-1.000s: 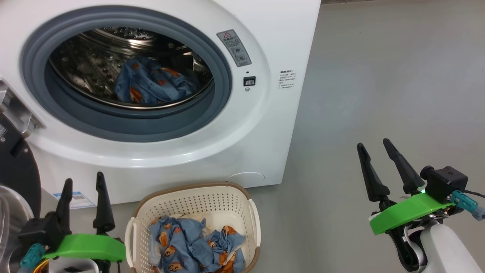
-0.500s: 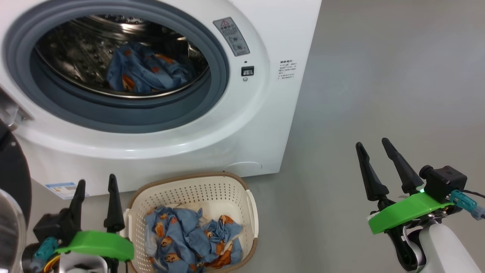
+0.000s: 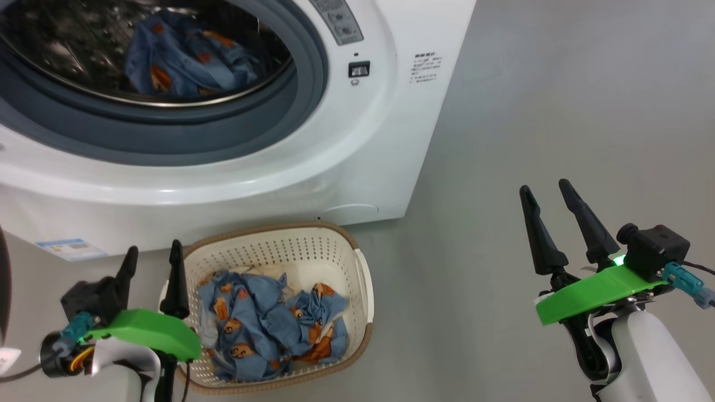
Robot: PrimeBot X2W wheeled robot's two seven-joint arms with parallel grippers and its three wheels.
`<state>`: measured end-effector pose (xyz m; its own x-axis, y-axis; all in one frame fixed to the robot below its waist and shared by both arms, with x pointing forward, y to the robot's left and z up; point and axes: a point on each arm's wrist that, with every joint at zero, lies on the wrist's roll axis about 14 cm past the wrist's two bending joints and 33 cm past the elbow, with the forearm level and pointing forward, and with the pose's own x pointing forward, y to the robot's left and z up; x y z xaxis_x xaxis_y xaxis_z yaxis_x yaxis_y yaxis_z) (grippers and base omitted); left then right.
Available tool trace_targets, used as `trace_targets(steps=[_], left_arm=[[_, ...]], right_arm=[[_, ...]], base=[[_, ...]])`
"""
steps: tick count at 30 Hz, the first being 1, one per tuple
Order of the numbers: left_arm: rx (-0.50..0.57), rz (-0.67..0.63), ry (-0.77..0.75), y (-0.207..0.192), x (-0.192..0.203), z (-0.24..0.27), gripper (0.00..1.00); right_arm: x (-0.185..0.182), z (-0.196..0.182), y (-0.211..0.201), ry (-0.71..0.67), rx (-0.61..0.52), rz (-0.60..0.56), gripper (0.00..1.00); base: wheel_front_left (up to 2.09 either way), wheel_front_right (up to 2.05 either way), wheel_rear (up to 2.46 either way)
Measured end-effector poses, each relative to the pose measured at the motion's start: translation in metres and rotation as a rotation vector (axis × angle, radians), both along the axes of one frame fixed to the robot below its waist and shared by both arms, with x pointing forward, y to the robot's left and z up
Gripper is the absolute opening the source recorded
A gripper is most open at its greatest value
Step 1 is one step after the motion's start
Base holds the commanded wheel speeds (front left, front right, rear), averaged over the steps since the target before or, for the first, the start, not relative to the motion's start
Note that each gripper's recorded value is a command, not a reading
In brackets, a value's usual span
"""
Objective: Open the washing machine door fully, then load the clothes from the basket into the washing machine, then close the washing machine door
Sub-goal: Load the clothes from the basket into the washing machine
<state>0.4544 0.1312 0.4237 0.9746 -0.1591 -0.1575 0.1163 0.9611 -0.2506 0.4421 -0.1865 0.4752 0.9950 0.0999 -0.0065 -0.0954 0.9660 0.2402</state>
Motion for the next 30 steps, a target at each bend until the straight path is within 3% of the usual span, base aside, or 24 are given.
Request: trace_targets(steps=[14, 30], left_arm=[[0.026, -0.082, 0.191, -0.014, 0.027, -0.080, 1.00], [0.073, -0.243, 0.573, -0.045, 0.020, -0.197, 1.00]], right_arm=[[0.028, -0.034, -0.003, 0.060, 0.021, -0.031, 1.00], [0.044, -0.080, -0.014, 0.143, 0.021, -0.079, 1.00]], base=[[0.00, 0.00, 0.00], [0.00, 0.00, 0.00]])
